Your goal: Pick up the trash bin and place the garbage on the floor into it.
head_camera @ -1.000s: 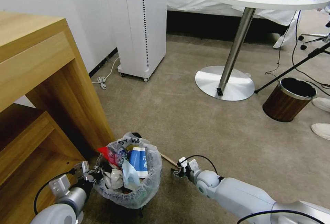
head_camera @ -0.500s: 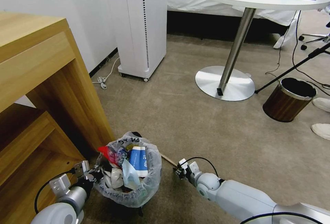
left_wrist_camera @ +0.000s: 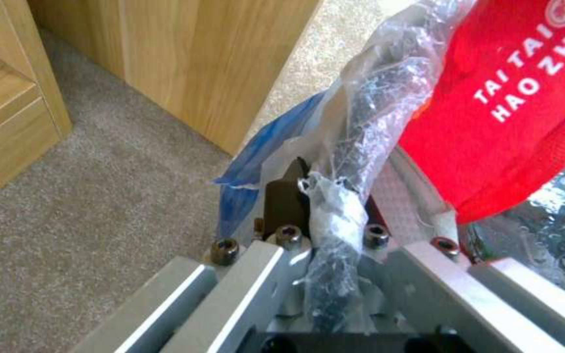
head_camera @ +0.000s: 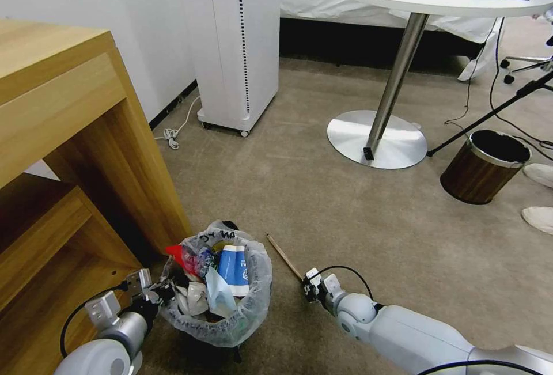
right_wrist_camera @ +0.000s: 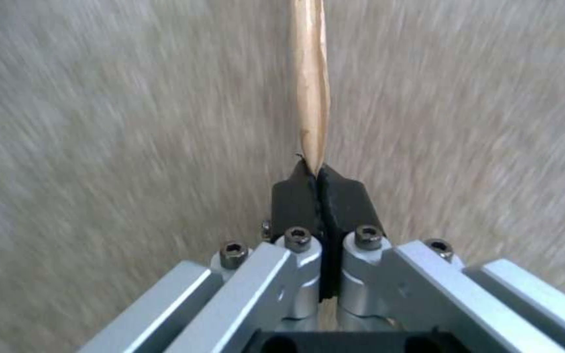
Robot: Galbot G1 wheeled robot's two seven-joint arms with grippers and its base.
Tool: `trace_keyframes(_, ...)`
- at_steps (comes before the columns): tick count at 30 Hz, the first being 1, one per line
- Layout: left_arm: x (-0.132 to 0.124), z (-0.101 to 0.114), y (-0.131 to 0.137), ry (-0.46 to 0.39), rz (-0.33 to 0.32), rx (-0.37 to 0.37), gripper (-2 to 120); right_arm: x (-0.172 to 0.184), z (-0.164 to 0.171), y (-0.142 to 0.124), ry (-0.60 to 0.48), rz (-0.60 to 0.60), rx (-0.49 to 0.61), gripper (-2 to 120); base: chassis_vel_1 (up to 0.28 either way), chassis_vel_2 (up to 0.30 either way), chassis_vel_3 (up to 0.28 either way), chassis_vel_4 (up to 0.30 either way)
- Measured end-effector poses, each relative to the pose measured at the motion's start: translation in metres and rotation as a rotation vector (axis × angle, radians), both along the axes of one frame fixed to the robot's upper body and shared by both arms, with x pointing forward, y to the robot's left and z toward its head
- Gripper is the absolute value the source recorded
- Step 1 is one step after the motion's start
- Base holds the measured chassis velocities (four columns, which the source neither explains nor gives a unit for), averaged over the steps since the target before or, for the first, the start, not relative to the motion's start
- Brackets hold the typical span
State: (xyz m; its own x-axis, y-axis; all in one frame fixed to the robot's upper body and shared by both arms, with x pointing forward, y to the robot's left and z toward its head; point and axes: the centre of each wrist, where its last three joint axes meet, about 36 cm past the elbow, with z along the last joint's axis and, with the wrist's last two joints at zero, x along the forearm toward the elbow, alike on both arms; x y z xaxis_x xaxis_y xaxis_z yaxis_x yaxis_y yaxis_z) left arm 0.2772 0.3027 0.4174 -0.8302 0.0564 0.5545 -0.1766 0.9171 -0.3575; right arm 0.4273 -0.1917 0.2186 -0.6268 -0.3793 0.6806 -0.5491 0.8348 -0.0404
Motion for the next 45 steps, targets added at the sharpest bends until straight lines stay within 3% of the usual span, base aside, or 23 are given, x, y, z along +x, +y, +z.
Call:
trace_keyframes(6,0.002,-0.001,0.002,0.002,0.003,0.003,1,0.001,0.042,-0.006,-0.090,0.002,0.105,0,0.000,0.000,0.000,0.000)
trace_keyframes(13,0.003,-0.003,0.002,0.004,0.006,0.002,1,-0.005,0.107,-0.012,-0.247,0.098,0.238,0,0.000,0.000,0.000,0.000)
trace_keyframes(16,0.003,-0.001,0.001,0.000,0.007,0.002,1,-0.020,0.162,-0.008,-0.353,0.255,0.350,0,0.000,0.000,0.000,0.000)
trace_keyframes(23,0.002,0.006,-0.002,-0.015,0.006,0.001,1,-0.030,0.206,0.009,-0.416,0.503,0.495,0,0.000,0.000,0.000,0.000)
trace_keyframes(28,-0.002,0.011,-0.006,-0.023,0.006,0.001,1,-0.030,0.212,0.031,-0.407,0.639,0.534,0,0.000,0.000,0.000,0.000)
trace_keyframes(35,-0.010,0.018,-0.005,-0.032,0.017,0.007,1,-0.026,0.203,0.062,-0.340,0.703,0.526,0,0.000,0.000,0.000,0.000)
trace_keyframes(45,-0.014,0.023,-0.002,-0.044,0.029,0.012,1,-0.033,0.183,0.067,-0.289,0.717,0.506,0,0.000,0.000,0.000,0.000)
